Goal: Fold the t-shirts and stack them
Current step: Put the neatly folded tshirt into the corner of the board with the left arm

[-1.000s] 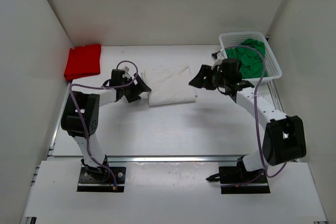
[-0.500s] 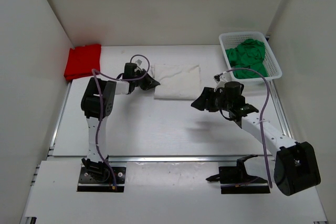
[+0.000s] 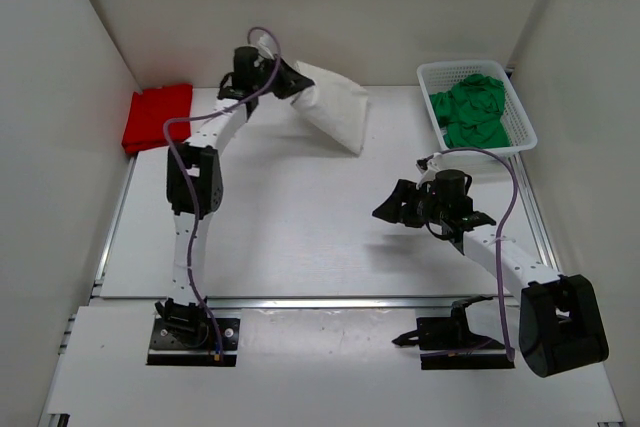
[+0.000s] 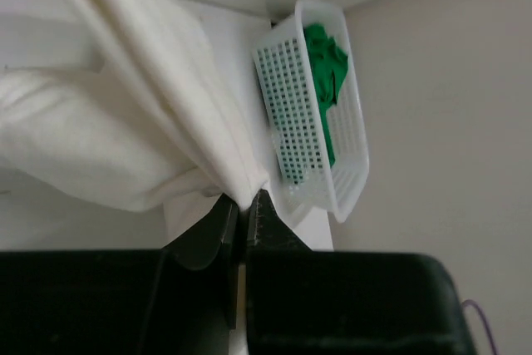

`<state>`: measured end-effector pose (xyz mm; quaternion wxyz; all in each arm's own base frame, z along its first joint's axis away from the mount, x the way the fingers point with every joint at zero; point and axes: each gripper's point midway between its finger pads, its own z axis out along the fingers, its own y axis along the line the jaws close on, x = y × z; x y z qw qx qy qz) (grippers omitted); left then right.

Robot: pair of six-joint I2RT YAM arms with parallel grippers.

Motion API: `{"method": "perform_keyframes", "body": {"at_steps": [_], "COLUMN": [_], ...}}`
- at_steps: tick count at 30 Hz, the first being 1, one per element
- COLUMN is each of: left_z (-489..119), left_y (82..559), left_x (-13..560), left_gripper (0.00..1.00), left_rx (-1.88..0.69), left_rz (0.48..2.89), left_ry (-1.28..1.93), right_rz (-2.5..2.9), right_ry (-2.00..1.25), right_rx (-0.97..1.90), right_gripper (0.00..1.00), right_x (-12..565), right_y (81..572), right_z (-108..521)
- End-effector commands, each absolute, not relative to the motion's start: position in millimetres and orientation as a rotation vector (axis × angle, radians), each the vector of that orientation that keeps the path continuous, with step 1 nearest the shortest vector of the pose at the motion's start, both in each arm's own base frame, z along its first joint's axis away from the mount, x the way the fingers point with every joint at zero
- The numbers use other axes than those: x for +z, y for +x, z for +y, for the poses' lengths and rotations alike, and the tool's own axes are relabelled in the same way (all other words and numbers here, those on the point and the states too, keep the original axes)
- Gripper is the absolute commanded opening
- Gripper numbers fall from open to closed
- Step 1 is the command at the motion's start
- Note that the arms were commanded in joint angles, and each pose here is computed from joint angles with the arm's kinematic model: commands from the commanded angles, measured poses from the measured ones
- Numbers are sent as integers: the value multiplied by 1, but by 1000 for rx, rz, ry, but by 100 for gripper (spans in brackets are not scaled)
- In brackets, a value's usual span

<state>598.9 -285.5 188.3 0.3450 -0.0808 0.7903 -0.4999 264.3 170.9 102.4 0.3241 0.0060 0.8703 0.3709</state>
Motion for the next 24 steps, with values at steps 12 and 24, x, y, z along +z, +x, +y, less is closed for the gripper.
{"method": "perform_keyframes", "body": {"at_steps": [12, 24], "left_z": [91, 73], "left_y": [536, 461], "left_x": [222, 200], "left_gripper": [99, 99], "left_rx": [-1052, -976], "left_rz": [1545, 1489], "left_ry": [-1015, -1106], "right_rz": [2245, 2213], "right_ry": [-107, -98], "right_rx": [1039, 1005], "right_gripper": [58, 50], "right_x": [117, 119], "right_y": [256, 247], "right_z": [186, 192]}}
